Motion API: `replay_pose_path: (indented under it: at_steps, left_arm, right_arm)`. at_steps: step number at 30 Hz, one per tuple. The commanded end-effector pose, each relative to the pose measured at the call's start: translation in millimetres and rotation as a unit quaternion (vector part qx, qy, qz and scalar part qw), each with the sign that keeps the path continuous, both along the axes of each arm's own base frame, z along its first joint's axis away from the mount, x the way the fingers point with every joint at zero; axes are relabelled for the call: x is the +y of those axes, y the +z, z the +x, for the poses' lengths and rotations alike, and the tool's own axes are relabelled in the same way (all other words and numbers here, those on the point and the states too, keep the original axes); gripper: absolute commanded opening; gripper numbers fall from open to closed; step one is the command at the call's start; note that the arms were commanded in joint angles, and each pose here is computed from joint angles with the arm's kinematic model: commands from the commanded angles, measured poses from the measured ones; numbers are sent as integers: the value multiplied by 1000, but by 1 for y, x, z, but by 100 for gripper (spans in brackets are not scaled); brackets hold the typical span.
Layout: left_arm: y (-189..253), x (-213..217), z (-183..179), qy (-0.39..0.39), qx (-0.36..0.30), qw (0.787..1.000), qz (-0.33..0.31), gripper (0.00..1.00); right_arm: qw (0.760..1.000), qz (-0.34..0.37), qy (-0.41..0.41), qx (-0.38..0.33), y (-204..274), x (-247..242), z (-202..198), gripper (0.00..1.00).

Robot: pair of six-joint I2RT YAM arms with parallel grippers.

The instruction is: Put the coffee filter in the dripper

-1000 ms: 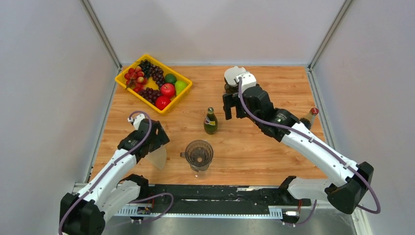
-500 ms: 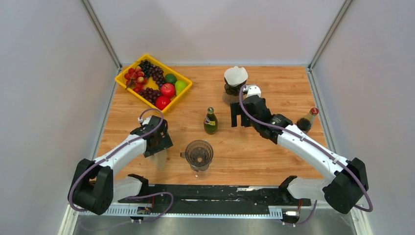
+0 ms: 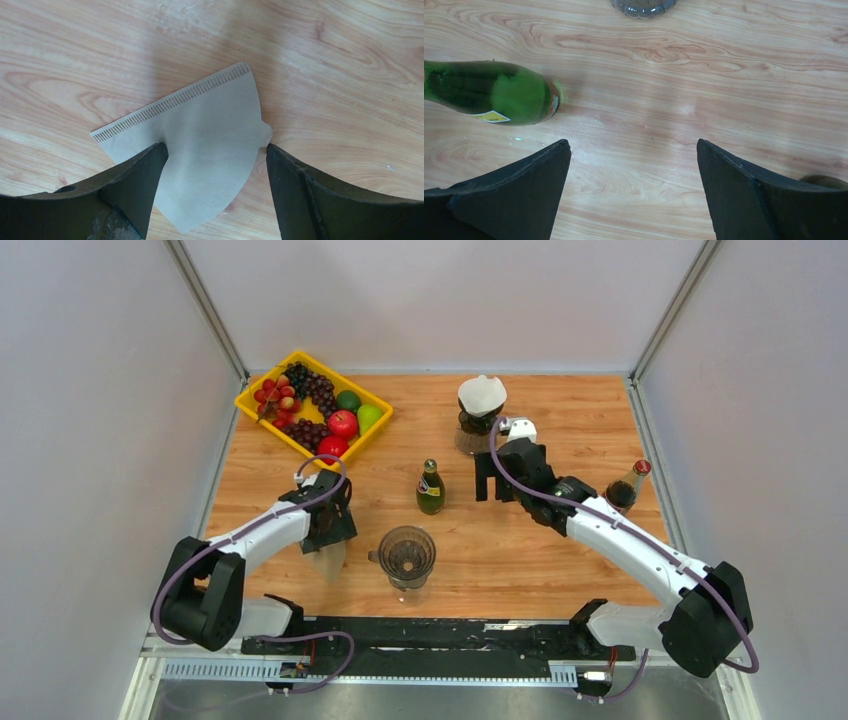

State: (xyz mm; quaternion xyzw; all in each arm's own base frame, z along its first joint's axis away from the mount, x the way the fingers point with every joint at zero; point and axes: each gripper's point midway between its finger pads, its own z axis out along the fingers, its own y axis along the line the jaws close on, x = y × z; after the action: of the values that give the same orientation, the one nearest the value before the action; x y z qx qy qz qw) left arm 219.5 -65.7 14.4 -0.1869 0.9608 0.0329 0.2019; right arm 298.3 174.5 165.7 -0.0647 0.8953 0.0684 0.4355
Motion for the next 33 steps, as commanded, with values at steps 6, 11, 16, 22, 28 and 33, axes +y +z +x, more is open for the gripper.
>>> replay_pose_path:
  at_steps: [6,11,16,22,28,33]
  left_arm:
    - [-2,-19,13,-33,10,999,-2,70]
    - [0,-23,15,-36,7,999,-6,56]
    - [7,-27,19,-39,-5,999,-18,48]
    - [24,-34,27,-45,-43,997,-42,26]
    - [32,-37,29,-52,-56,996,-49,14]
    - [52,-40,36,-61,-87,993,-60,7]
  right_arm:
    - [999,25,-19,-39,20,-6,8,100]
    - [999,25,-16,-38,19,-5,8,100]
    - [999,31,-1,-35,20,1,7,100]
    - [998,43,14,-40,27,5,3,100]
    - [997,56,29,-40,31,9,-1,100]
    - [994,85,54,-40,42,20,-7,100]
